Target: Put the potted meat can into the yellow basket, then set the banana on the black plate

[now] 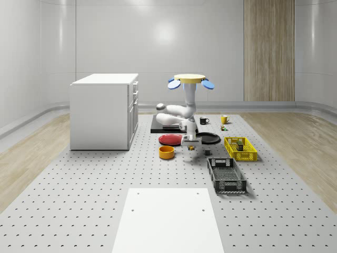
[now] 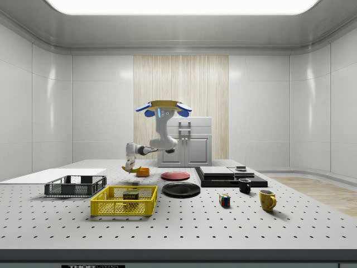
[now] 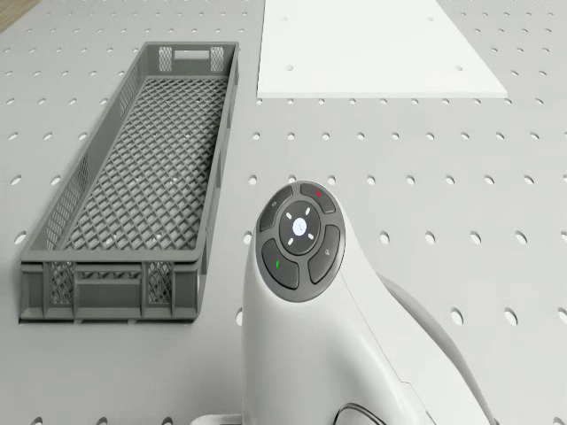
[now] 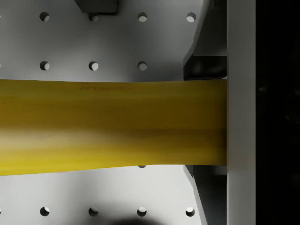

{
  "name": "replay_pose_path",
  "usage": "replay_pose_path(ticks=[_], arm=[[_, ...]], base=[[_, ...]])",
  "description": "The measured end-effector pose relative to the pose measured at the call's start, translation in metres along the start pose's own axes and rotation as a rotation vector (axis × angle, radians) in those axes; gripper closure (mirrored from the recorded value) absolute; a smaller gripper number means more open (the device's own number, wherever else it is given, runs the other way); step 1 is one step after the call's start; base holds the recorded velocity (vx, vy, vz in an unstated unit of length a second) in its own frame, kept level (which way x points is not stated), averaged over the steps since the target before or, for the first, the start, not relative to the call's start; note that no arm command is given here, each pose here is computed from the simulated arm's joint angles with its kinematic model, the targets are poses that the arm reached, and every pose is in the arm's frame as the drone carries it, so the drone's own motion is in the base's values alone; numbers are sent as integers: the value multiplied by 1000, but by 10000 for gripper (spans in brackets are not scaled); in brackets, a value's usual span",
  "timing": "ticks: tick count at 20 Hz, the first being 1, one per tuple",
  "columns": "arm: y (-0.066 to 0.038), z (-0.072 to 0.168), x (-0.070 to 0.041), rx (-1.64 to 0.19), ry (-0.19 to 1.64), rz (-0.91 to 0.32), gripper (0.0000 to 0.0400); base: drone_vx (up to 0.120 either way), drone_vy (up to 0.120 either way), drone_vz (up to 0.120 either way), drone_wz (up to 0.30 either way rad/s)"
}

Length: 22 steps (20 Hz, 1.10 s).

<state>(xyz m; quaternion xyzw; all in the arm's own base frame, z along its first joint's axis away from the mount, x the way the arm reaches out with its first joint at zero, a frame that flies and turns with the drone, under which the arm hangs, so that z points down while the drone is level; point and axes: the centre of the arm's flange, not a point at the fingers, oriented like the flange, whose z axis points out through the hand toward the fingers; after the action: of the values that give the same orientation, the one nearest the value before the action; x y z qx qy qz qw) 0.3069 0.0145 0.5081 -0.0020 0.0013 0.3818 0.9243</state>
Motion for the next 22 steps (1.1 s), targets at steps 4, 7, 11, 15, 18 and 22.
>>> replay_pose_path(ticks=[4,7,11,15,18,22], arm=[[0,-7,0,0,0,2,210],[0,-9,0,0,0,2,210],[0,-10,0,0,0,3,210],[0,-11,0,0,0,5,210],[0,-11,0,0,0,6,210],[0,-11,0,0,0,6,210]], base=[[-120,120,60,0],[-120,120,0,0],[-120,120,0,0],[-120,120,0,0],[-120,120,0,0],[-120,120,0,0]])
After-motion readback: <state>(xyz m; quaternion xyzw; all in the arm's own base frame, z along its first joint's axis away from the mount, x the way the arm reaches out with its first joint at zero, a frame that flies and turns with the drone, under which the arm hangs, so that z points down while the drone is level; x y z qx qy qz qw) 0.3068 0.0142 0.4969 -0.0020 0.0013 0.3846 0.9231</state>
